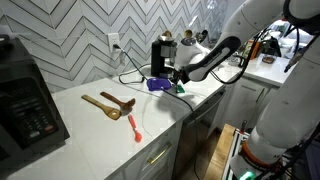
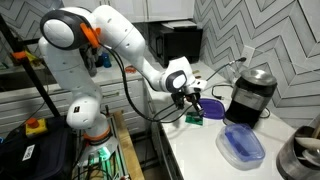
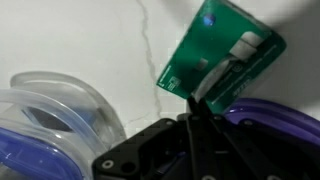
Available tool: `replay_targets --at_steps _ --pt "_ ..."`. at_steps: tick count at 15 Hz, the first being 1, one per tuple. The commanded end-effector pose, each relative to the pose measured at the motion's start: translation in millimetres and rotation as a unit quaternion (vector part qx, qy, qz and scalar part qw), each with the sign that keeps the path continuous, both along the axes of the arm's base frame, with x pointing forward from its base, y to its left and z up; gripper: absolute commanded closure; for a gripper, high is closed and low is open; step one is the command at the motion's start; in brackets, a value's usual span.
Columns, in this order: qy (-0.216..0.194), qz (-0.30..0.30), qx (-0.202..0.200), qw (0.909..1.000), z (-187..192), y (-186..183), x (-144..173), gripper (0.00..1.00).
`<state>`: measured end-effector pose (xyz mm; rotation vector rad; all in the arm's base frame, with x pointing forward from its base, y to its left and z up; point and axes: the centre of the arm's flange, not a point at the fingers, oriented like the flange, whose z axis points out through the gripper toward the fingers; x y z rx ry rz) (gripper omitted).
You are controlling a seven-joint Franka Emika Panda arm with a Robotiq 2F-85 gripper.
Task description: Pick up the small white object on the counter and put it inside the small green packet
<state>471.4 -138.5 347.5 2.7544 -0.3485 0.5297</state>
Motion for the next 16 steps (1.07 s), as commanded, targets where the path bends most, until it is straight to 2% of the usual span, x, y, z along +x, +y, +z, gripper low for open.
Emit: replay_targets --at_steps 1,8,15,16 --pt "0.001 0.005 -0.005 1.0000 -12 4 -4 0.99" --pt "0.002 0.019 -0.018 0.9997 -12 5 -3 0.99" --pt "-0.011 0.021 -0.008 0.9997 -9 15 1 0.99" --pt "-0.012 0.021 -0.006 0.9997 -9 16 1 0.95"
